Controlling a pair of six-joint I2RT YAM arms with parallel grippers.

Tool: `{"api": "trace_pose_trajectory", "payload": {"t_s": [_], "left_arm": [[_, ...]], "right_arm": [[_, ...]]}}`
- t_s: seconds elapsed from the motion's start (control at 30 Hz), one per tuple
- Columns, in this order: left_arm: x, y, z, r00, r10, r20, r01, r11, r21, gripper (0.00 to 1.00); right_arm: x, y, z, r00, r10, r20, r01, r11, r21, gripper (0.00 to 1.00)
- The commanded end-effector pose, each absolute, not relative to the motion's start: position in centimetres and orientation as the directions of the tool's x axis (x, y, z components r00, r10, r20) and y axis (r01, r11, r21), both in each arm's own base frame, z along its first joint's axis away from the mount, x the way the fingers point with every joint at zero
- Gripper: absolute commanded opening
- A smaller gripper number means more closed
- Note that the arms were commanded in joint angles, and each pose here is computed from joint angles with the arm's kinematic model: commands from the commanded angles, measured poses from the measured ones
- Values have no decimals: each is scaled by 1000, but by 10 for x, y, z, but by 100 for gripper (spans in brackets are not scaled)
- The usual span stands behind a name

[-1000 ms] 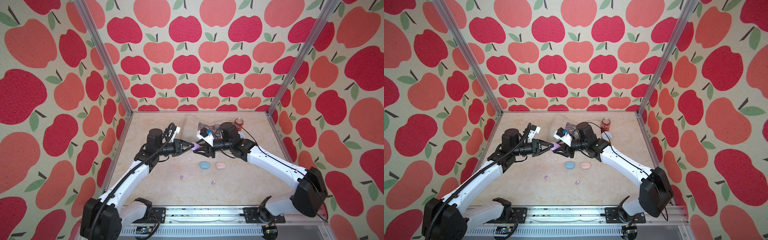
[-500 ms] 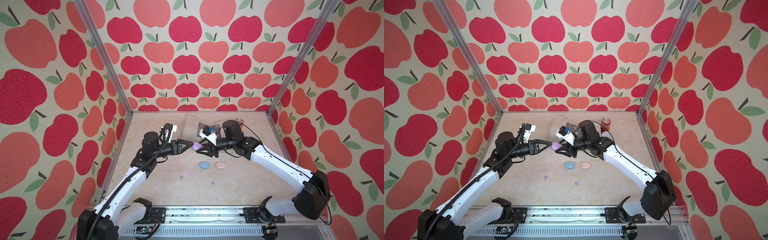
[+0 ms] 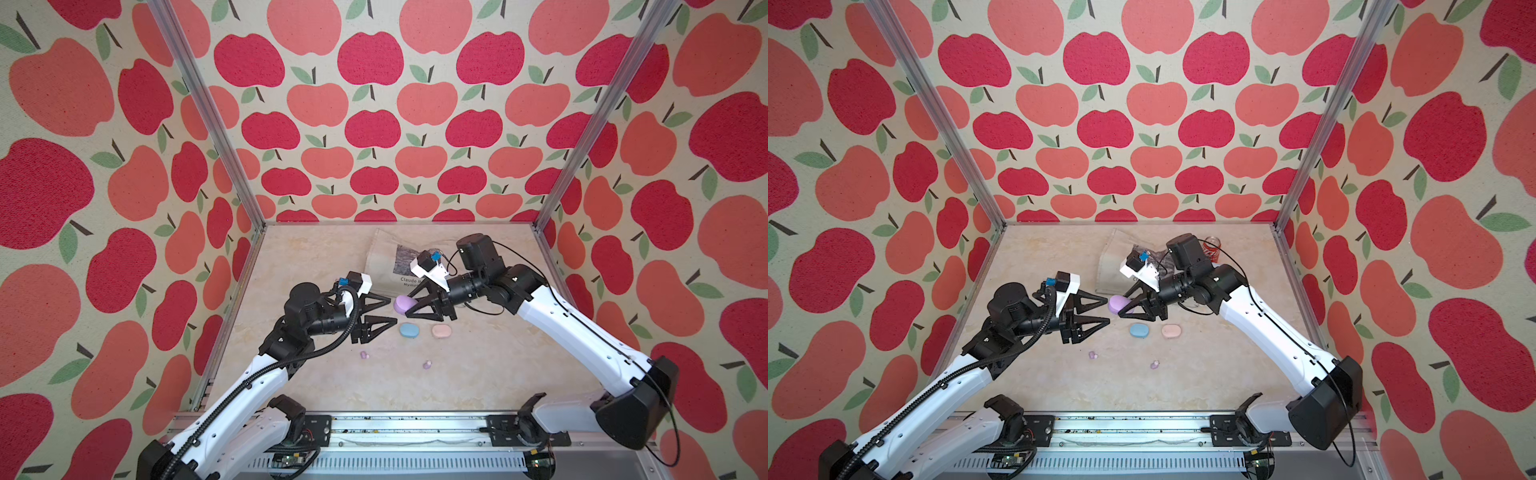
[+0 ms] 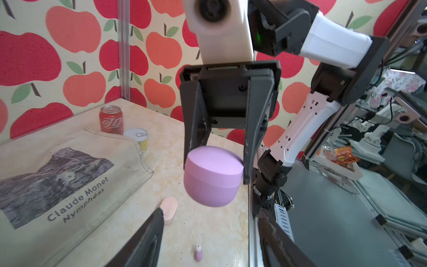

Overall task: Insert wireless bluetooth earbuds into charging case
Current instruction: Pass the charging case.

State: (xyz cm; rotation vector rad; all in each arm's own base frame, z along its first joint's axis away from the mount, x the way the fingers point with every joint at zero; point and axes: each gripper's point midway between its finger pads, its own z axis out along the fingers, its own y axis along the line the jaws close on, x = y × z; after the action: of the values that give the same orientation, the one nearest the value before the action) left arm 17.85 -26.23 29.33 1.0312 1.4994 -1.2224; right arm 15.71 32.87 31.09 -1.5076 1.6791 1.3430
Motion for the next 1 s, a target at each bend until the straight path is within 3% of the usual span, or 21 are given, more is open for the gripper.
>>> {"api": "trace_pose_trajectory", "payload": {"t_s": [0.0,0.5,0.97], "left_arm": [[176,-270,303,-101,73,-992,989,112,-93,66],[169,-284,326,-86,43,-995,995,62,-83,63],[172,-289,325,-106,63,-992,994,44,-103,34]], "right_arm": [[142,321,322,-272,-439,-857,-920,-144,365,15],[141,325,321,-269,-433,-861,-923,-141,359,15],[137,327,318,-292,-439,-849,-907,-154,392,18]]}}
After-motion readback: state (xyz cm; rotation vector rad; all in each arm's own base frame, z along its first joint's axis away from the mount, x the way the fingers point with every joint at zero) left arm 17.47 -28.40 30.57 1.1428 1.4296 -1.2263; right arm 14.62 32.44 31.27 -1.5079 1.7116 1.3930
